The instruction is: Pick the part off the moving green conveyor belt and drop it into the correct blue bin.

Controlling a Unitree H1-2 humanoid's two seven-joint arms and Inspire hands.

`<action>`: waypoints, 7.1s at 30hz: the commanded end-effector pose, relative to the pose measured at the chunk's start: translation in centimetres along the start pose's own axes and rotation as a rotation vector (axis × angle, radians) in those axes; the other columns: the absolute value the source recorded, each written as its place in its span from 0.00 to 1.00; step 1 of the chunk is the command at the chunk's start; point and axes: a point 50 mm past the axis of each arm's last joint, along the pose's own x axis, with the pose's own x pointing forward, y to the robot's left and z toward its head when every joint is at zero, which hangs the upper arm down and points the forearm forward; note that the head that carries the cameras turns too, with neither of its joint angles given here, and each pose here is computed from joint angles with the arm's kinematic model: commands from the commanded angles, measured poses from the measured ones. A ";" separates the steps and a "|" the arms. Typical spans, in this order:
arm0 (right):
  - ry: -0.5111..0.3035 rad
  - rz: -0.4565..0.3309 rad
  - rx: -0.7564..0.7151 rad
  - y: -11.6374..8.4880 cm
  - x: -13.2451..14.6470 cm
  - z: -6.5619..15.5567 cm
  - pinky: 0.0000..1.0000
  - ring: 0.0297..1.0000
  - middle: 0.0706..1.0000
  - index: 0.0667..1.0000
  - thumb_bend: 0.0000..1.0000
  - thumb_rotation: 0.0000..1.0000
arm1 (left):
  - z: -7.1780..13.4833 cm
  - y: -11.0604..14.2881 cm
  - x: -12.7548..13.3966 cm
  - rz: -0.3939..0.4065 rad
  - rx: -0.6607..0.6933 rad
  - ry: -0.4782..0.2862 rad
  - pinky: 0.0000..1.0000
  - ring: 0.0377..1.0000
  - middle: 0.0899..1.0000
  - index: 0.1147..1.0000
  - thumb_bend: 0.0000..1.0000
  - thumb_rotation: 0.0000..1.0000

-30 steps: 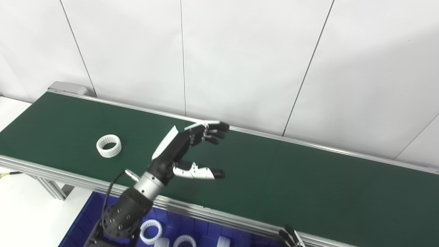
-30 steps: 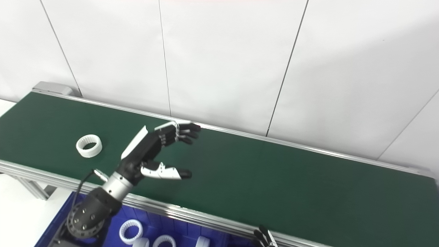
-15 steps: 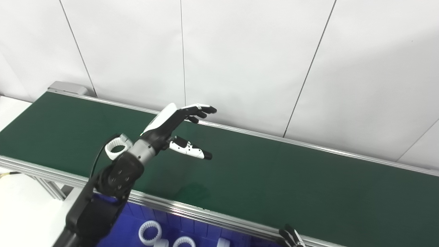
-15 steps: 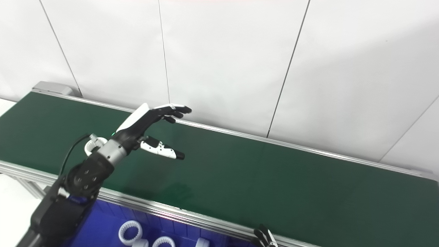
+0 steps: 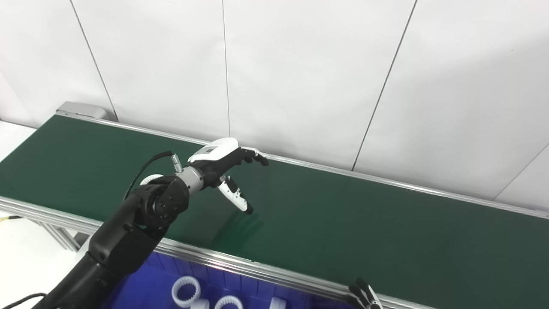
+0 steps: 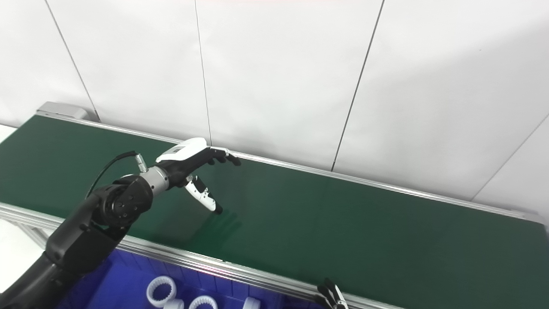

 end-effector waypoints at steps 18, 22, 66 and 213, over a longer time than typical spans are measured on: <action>-0.076 -0.013 0.013 0.3 0.1 1.1 0.75 0.83 0.87 0.92 0.43 0.59 | 0.2 1.7 1.4 -0.020 0.233 0.030 0.83 0.85 0.83 0.71 0.88 0.00; -0.073 -0.009 0.007 0.3 0.1 1.1 0.74 0.82 0.87 0.92 0.43 0.59 | 0.1 1.6 1.6 -0.027 0.242 0.035 0.83 0.84 0.82 0.71 0.88 0.00; -0.079 -0.006 0.011 0.2 -0.3 1.2 0.74 0.82 0.87 0.92 0.44 0.59 | -1.2 -1.0 1.1 -0.095 0.240 0.047 0.86 0.82 0.82 0.69 0.86 0.00; -0.081 -0.017 -0.027 -6.2 -1.7 4.4 0.72 0.80 0.84 0.88 0.63 0.65 | -0.2 -15.7 -16.5 0.070 -0.367 0.273 0.36 0.40 0.45 0.47 0.47 0.00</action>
